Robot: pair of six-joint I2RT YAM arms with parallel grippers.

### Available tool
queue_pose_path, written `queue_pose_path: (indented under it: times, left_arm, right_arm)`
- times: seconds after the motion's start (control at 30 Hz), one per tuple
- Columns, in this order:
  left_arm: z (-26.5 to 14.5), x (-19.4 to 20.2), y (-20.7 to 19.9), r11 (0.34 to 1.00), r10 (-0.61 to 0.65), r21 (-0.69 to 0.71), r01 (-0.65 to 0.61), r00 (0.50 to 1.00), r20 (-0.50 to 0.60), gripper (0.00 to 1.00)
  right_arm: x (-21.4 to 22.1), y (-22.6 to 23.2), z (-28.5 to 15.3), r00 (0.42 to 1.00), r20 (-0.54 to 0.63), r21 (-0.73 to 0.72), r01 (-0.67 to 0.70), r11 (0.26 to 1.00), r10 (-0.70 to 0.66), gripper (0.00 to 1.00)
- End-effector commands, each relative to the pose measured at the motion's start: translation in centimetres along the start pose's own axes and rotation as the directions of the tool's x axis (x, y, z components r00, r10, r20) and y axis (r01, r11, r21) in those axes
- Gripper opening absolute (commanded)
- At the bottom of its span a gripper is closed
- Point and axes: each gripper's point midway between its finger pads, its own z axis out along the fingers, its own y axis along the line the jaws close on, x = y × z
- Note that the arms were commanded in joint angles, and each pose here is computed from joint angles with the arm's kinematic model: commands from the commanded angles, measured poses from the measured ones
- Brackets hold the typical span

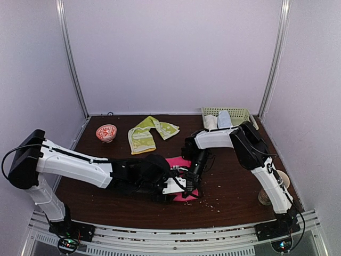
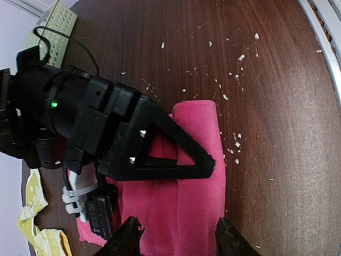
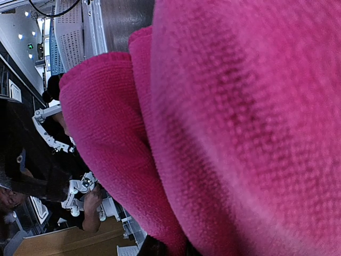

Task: Roll the towels
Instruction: Roll the towel at the center of the board.

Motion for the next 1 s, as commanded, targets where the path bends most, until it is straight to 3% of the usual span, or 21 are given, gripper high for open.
queue_pose_path:
  times: [0.0, 0.4, 0.63, 0.77, 0.87, 0.97]
  left_arm:
    - [1.7, 0.1, -1.6, 0.995, 0.075, 0.061, -0.073, 0.997, -0.028, 0.49]
    - [5.1, 2.4, -2.4, 0.997, 0.075, 0.039, -0.07, 0.99, -0.122, 0.44]
    - [5.9, 3.5, -3.2, 0.997, 0.069, 0.057, -0.061, 0.986, -0.152, 0.27]
    - [6.2, 4.3, -3.4, 0.997, 0.053, 0.06, -0.043, 0.981, -0.186, 0.21]
    - [5.8, 4.3, -4.2, 0.99, -0.004, 0.136, 0.028, 0.984, -0.177, 0.2]
    - [5.3, 4.0, -5.0, 0.971, -0.063, 0.218, 0.095, 0.987, -0.148, 0.18]
  right_arm:
    - [1.6, -6.4, 1.3, 0.995, -0.097, 0.164, -0.014, 0.986, 0.03, 0.07]
    - [2.1, -6.5, 1.6, 0.994, -0.106, 0.156, -0.015, 0.988, 0.032, 0.07]
    - [1.7, -6.1, 1.3, 0.995, -0.096, 0.158, -0.002, 0.987, 0.017, 0.09]
    - [0.7, -3.4, -0.6, 0.995, -0.054, 0.168, 0.097, 0.981, -0.089, 0.25]
    - [-0.3, 0.2, -4.1, 0.976, 0.0, 0.237, 0.213, 0.948, -0.219, 0.37]
    - [-1.1, 2.9, -8.8, 0.952, 0.075, 0.341, 0.254, 0.905, -0.295, 0.4]
